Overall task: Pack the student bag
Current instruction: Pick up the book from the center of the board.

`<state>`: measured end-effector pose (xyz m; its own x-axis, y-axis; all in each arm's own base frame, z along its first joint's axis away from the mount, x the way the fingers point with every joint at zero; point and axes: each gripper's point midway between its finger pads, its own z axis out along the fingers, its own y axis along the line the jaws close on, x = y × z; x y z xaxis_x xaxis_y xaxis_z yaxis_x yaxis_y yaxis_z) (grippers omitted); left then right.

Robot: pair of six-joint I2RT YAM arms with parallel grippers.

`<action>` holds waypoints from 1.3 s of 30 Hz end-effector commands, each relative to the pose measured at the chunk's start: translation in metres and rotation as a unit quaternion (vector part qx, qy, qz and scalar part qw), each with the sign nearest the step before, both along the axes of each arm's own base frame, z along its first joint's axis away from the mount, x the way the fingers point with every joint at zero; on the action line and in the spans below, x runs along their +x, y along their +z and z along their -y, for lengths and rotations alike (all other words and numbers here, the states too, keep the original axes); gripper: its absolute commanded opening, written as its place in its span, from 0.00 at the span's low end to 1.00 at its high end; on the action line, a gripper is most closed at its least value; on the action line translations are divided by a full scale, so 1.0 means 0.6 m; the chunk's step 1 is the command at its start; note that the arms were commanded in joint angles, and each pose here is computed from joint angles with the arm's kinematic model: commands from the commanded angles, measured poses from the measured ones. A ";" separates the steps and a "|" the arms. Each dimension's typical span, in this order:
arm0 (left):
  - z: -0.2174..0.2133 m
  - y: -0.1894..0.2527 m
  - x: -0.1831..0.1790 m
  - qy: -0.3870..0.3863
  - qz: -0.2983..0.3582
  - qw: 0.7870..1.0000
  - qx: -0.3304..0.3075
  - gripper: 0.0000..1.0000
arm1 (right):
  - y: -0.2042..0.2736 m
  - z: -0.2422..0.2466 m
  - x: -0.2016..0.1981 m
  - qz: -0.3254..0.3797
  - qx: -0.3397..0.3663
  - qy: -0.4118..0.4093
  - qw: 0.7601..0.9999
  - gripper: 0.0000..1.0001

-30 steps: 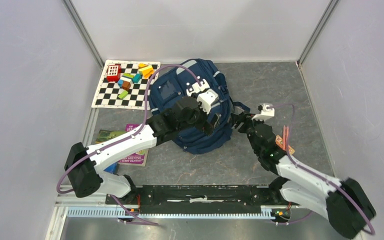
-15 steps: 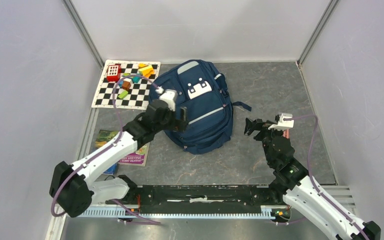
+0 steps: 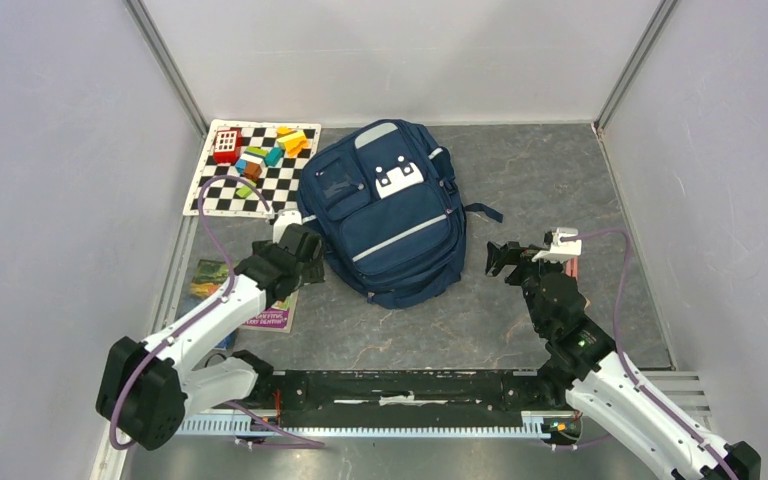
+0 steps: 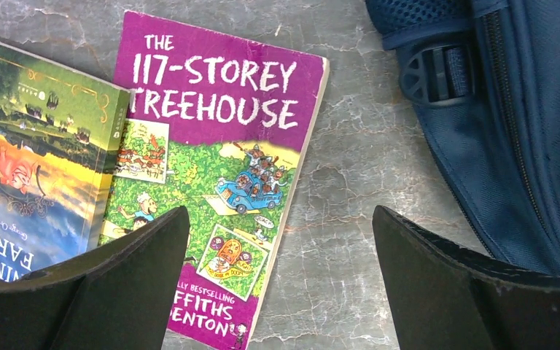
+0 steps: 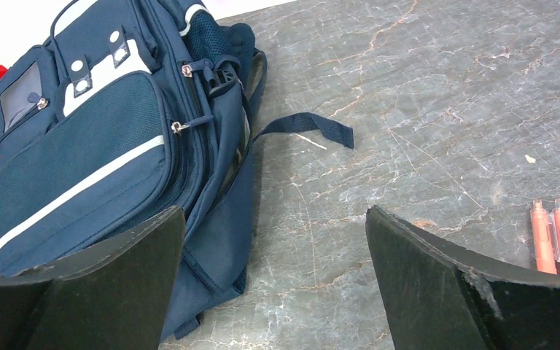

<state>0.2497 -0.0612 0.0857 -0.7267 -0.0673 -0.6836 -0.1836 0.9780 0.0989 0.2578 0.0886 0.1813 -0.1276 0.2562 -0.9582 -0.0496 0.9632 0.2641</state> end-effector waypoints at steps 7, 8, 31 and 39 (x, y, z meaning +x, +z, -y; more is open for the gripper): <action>-0.036 -0.038 -0.005 0.060 -0.073 0.995 0.035 1.00 | 0.042 0.003 0.000 0.038 0.039 -0.008 0.998 0.98; -0.036 -0.042 -0.005 0.061 -0.082 0.994 0.033 1.00 | 0.046 0.004 -0.001 0.042 0.044 -0.009 0.998 0.98; -0.024 -0.084 -0.003 0.030 -0.155 0.987 0.014 0.02 | 0.075 0.032 -0.015 0.078 0.067 -0.036 0.994 0.98; 0.015 0.005 0.010 -0.024 -0.069 0.995 -0.067 0.02 | 0.076 0.036 -0.017 0.075 0.060 -0.039 0.995 0.98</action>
<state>0.2447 -0.0456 0.0524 -0.8769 -0.1089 -0.4681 -0.2041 0.9662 0.1575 0.2482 0.0726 0.2190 0.0120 0.3721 -0.9281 -0.0387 0.9277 0.3714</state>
